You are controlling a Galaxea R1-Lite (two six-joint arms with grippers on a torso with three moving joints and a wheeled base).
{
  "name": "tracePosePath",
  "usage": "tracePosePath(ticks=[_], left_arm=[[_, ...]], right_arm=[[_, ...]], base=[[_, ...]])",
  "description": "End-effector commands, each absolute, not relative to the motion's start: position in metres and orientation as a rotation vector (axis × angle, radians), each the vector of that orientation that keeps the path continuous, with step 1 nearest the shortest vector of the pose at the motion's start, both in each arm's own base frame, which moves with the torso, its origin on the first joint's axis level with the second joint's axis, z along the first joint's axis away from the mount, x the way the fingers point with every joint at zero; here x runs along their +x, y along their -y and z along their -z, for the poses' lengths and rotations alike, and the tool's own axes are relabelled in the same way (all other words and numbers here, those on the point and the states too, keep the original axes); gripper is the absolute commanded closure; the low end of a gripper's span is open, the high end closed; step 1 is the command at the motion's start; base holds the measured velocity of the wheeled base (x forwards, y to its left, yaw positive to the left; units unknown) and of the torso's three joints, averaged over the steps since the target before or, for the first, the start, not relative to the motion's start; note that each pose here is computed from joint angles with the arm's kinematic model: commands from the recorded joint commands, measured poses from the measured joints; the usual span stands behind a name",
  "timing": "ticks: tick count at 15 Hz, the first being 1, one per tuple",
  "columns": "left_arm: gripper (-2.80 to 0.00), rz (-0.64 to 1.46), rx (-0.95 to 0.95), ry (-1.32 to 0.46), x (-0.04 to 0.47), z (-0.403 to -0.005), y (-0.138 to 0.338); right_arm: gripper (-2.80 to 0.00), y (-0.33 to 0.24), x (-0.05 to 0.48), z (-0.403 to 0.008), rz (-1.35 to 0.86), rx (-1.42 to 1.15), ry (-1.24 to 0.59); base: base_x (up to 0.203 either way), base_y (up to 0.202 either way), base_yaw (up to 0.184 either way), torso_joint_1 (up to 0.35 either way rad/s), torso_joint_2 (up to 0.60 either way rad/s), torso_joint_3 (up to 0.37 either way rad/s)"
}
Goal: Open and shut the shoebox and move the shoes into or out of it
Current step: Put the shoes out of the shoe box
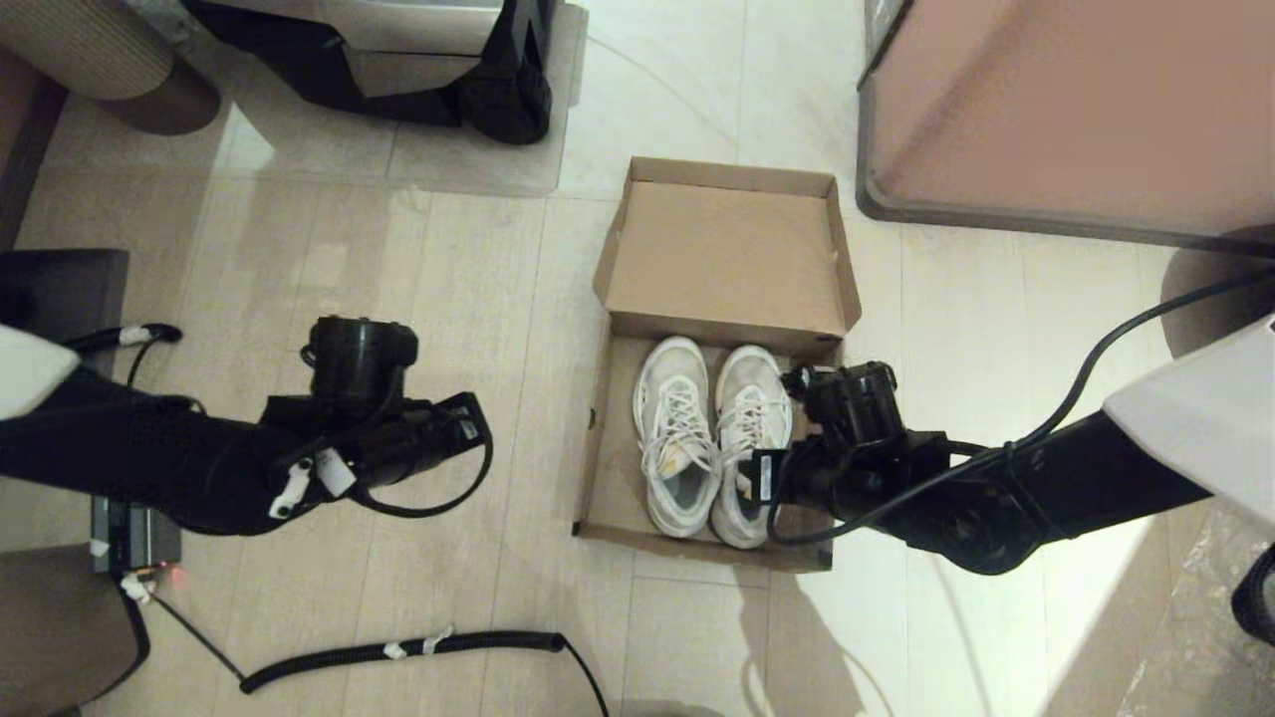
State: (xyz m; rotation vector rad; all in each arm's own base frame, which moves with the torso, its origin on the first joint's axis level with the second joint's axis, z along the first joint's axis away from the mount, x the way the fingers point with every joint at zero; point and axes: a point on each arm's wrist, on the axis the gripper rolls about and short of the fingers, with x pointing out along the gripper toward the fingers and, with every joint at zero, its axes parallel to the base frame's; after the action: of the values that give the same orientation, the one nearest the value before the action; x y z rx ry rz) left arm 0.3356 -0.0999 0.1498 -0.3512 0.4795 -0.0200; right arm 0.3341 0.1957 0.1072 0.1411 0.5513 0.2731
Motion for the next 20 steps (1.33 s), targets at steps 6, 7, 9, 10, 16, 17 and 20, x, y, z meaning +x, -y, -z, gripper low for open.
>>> tracePosePath(ticks=[6, 7, 9, 10, 16, 17, 20], left_arm=[[0.0, -0.003, -0.309, -0.357, 0.31, -0.171, 0.066], [0.0, -0.002, -0.305, -0.365, 0.305, -0.169, 0.065], [0.0, -0.005, -0.299, -0.384, 0.3, -0.164, 0.064], [0.0, -0.005, -0.299, -0.384, 0.3, -0.164, 0.064], [0.0, -0.019, -0.299, -0.395, 0.297, -0.16, 0.061], [0.0, -0.025, -0.3, -0.394, 0.298, -0.16, 0.059], [0.0, -0.044, -0.304, -0.392, 0.296, -0.16, 0.053]], right_arm=[[-2.8, -0.231, 0.369, -0.069, -0.16, 0.076, -0.569], [-2.8, -0.236, 0.374, -0.068, -0.158, 0.079, -0.559], [-2.8, -0.241, 0.379, -0.061, -0.157, 0.07, -0.564], [-2.8, -0.242, 0.381, -0.058, -0.159, 0.067, -0.569], [-2.8, -0.254, 0.39, -0.043, -0.174, 0.058, -0.571], [-2.8, -0.256, 0.393, -0.039, -0.173, 0.057, -0.573], [-2.8, -0.262, 0.403, -0.03, -0.171, 0.047, -0.564]], base=[[0.0, 0.0, 0.0, 0.0, 0.0, 0.0], [0.0, 0.0, 0.0, 0.0, 0.0, 0.0], [0.0, 0.0, 0.0, 0.0, 0.0, 0.0], [0.0, 0.0, 0.0, 0.0, 0.0, 0.0], [0.0, 0.0, 0.0, 0.0, 0.0, 0.0], [0.0, 0.0, 0.0, 0.0, 0.0, 0.0], [0.0, 0.0, 0.0, 0.0, 0.0, 0.0]])
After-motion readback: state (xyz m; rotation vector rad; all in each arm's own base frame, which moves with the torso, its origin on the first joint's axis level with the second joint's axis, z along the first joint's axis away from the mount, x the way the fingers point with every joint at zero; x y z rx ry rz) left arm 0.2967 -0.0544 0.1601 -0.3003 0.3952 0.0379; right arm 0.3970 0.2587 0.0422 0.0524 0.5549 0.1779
